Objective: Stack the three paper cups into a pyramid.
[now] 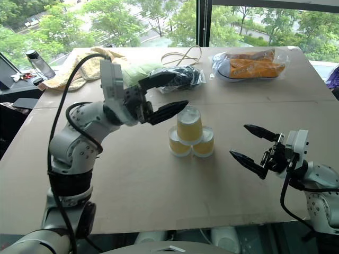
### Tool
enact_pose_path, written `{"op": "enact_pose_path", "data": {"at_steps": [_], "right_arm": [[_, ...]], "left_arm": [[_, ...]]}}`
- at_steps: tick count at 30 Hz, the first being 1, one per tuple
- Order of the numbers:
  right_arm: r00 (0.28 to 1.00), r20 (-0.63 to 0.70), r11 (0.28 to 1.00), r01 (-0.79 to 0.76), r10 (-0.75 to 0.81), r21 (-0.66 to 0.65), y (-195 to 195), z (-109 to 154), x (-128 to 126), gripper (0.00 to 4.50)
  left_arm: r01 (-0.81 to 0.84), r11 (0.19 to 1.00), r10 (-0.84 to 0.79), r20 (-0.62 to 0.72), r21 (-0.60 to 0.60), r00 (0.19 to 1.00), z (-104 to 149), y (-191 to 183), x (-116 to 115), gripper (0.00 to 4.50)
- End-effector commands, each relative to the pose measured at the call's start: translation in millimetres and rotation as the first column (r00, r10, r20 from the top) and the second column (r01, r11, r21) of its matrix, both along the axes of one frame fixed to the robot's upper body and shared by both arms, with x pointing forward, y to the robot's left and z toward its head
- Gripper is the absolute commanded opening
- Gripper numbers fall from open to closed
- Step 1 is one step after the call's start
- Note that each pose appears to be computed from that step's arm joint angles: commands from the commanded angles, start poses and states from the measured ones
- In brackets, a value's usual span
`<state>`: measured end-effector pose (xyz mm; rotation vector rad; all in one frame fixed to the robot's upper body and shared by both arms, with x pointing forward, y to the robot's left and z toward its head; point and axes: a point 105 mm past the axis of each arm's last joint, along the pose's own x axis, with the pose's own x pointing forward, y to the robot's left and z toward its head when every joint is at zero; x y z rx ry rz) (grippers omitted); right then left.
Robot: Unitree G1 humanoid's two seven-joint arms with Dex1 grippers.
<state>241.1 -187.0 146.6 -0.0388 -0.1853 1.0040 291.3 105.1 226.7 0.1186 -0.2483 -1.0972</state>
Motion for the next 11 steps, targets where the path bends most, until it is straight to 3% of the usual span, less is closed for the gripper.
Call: {"op": "enact_pose_path", "data": {"at_steps": [1, 5, 11], "right_arm": [[0.999, -0.031, 0.998, 0.006, -0.008, -0.066, -12.3, -26.8, 2.2, 4.50], [0.997, -0.052, 0.995, 0.048, -0.053, -0.083, -25.2, -46.3, 12.7, 4.50], [0.996, -0.064, 0.993, 0.051, -0.058, -0.110, -28.5, -59.7, 17.8, 4.50]], "left_arm": [[-0.165, 0.981, 0.173, -0.070, 0.102, 0.983, -38.1, 39.4, -6.9, 4.44], [-0.278, 0.931, 0.317, -0.142, 0.237, 0.938, -94.7, 70.5, -24.8, 4.44], [-0.321, 0.892, 0.391, -0.186, 0.317, 0.902, -140.4, 79.1, -41.6, 4.44]]}}
